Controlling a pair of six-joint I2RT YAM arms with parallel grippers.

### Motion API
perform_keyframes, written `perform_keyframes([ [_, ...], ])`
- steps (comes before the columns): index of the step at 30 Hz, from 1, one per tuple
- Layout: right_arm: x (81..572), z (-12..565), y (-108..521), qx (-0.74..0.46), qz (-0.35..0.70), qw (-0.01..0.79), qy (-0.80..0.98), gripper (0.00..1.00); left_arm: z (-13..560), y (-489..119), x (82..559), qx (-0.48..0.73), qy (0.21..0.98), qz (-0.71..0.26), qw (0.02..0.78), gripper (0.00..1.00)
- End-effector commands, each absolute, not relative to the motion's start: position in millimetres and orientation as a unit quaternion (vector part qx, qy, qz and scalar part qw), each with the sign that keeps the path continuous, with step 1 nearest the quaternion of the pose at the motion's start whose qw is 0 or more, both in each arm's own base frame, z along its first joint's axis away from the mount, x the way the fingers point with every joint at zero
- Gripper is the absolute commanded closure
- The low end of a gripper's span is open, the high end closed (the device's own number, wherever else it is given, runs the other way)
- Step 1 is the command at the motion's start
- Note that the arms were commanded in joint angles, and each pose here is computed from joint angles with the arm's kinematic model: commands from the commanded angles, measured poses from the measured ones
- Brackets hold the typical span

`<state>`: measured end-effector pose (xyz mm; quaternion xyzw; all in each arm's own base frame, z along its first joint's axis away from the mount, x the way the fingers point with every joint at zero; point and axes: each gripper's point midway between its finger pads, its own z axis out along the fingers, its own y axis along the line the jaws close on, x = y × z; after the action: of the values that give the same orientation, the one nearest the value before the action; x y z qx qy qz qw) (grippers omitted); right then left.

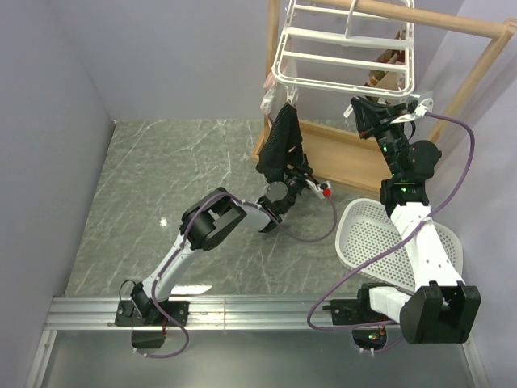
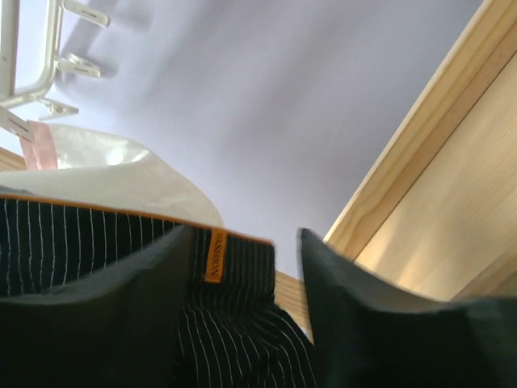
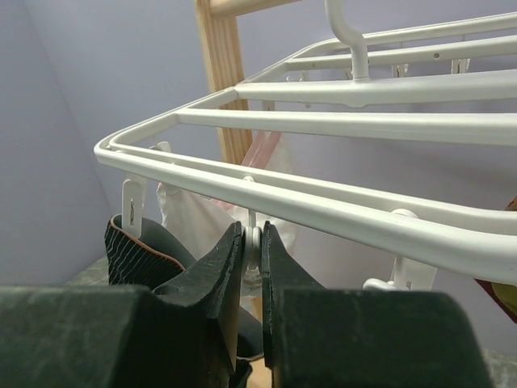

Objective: Clip the underwear to the hanger

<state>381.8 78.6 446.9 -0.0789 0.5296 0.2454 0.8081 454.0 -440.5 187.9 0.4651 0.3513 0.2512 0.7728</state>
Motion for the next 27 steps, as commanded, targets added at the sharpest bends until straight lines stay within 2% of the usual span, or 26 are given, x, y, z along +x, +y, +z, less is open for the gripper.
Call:
perform_keyframes([
  [1, 380.0, 468.2, 77.2, -0.079, 0.237, 0.822, 0.511, 1.00, 314.5, -387.9, 404.8, 0.224, 0.248, 0.225, 0.916, 0.43],
  [2, 380.0, 468.9, 77.7, -0.080, 0.239, 0.822, 0.511, 1.00, 312.3, -387.7, 403.9, 0.228, 0.250, 0.220, 0.915, 0.52],
  [3, 379.3, 470.2, 77.7, -0.080, 0.238, 0.823, 0.509, 1.00, 318.0, -386.5, 400.9, 0.225, 0.247, 0.215, 0.918, 0.56],
  [6, 380.0, 469.7, 77.9, -0.081, 0.239, 0.823, 0.509, 1.00, 318.6, -388.8, 387.7, 0.236, 0.250, 0.189, 0.920, 0.61],
  [7, 380.1, 469.8, 77.6, -0.081, 0.238, 0.823, 0.509, 1.00, 318.4, -389.9, 382.2, 0.240, 0.252, 0.182, 0.920, 0.59],
  [10, 379.2, 470.5, 77.6, -0.081, 0.237, 0.824, 0.509, 1.00, 314.1, -393.2, 357.1, 0.255, 0.266, 0.136, 0.919, 0.40],
  [11, 378.8, 471.1, 77.3, -0.081, 0.236, 0.824, 0.508, 1.00, 301.2, -392.7, 351.0, 0.271, 0.278, 0.131, 0.912, 0.28],
  [14, 378.1, 471.6, 77.5, -0.082, 0.236, 0.825, 0.507, 1.00, 293.8, -390.3, 329.8, 0.277, 0.303, 0.098, 0.906, 0.14],
  [19, 377.7, 472.2, 77.5, -0.082, 0.236, 0.825, 0.507, 1.00, 298.6, -374.7, 307.4, 0.220, 0.369, 0.001, 0.903, 0.11],
  [20, 377.5, 472.5, 77.7, -0.083, 0.235, 0.825, 0.507, 1.00, 282.3, -376.9, 307.3, 0.238, 0.397, -0.012, 0.886, 0.12],
  [22, 377.8, 471.9, 77.5, -0.082, 0.236, 0.824, 0.508, 1.00, 289.4, -373.2, 302.7, 0.205, 0.441, -0.088, 0.869, 0.13],
  [25, 377.2, 472.8, 77.5, -0.082, 0.236, 0.825, 0.507, 1.00, 276.4, -374.4, 301.9, 0.194, 0.515, -0.147, 0.822, 0.14],
  [27, 377.8, 471.9, 77.7, -0.082, 0.236, 0.823, 0.509, 1.00, 269.3, -373.6, 304.2, 0.182, 0.542, -0.153, 0.806, 0.13],
])
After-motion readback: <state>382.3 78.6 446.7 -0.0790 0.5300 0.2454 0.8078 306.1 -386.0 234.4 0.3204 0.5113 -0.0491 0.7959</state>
